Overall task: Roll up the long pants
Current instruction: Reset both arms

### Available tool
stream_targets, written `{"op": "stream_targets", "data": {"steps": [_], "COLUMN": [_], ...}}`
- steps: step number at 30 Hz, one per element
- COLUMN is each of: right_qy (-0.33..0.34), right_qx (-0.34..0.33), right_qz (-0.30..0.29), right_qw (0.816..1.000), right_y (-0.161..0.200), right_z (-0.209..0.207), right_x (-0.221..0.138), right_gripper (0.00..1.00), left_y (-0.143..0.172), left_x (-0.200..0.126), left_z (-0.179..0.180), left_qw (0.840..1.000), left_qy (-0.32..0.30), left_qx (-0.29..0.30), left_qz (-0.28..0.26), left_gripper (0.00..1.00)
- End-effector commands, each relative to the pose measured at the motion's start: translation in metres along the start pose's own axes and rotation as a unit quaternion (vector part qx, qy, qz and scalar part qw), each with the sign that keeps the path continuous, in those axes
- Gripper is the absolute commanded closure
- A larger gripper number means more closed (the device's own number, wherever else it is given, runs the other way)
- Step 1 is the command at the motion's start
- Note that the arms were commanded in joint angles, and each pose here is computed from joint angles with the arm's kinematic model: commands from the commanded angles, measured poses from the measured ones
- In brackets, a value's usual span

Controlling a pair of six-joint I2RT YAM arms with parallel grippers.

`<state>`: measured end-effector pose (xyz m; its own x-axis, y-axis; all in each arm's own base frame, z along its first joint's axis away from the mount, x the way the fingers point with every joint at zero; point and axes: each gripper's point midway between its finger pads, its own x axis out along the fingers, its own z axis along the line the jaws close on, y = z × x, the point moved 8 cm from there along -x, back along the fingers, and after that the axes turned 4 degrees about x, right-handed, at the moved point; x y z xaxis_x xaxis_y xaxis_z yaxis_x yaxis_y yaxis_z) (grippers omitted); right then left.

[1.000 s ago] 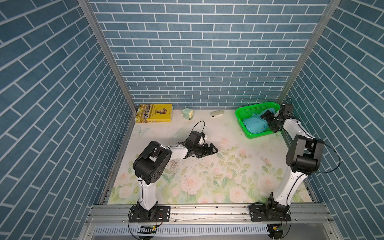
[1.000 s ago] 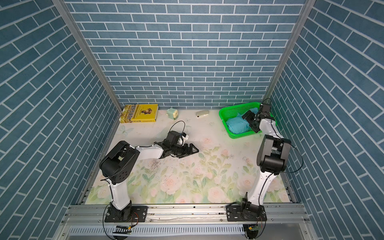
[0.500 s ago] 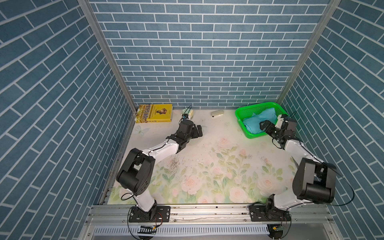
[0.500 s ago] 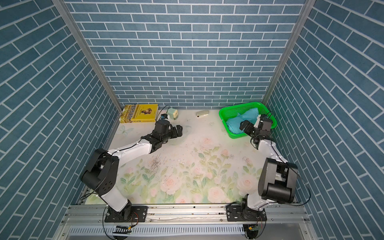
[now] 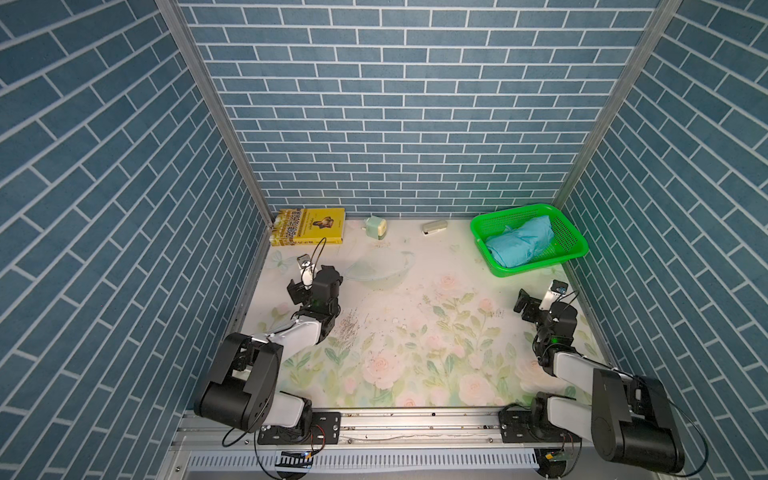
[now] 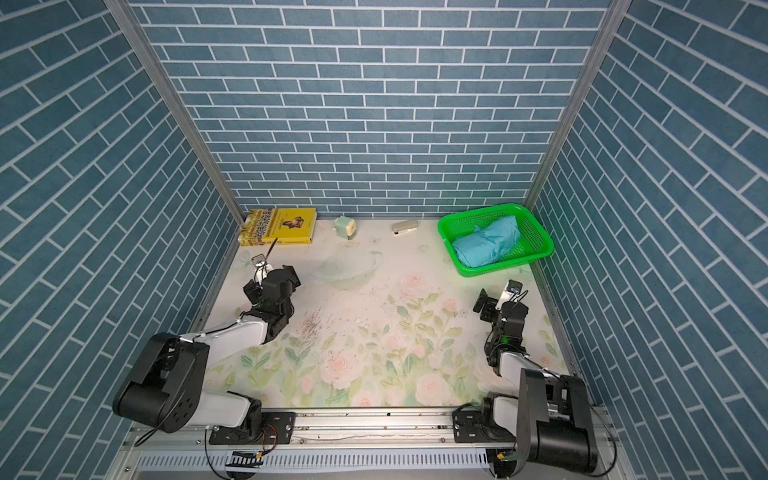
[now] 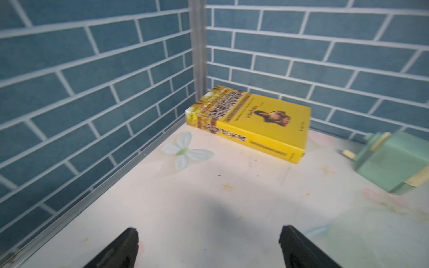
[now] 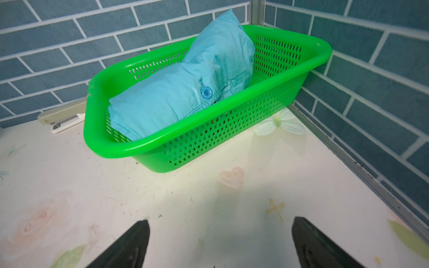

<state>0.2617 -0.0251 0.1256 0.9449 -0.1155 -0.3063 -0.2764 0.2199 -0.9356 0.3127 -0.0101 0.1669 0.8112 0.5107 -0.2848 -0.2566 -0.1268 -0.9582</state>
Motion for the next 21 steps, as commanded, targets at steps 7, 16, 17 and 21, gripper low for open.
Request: {"op": "stream_targets", "data": {"steps": [7, 16, 17, 21], "right_qy": [-0.056, -0.036, -0.036, -0.040], "right_qx": [-0.071, -0.104, -0.105, -0.106], "right_qz": [-0.081, -0.097, -0.099, -0.096], "right_qw": [0.993, 0.989, 0.989, 0.989], "right_y": [-0.025, -0.010, -0.011, -0.011], "right_z": [0.025, 0.035, 0.036, 0.037], "right_x": [0.023, 0.020, 0.021, 0.022], "right_gripper": [0.00, 0.00, 0.00, 0.00], "left_y": [-0.022, -0.020, -0.021, -0.022], "left_x": [0.005, -0.014, -0.015, -0.014], "left_z": [0.022, 0.024, 0.019, -0.004], "left_qw": [0.993, 0.982, 0.978, 0.973], "left_qy": [0.067, 0.136, 0.163, 0.182], "left_qx": [0.017, 0.010, 0.003, 0.019], "left_qz": [-0.097, -0.132, -0.133, -0.144], "left_gripper": [0.00, 0.00, 0.00, 0.00]}}
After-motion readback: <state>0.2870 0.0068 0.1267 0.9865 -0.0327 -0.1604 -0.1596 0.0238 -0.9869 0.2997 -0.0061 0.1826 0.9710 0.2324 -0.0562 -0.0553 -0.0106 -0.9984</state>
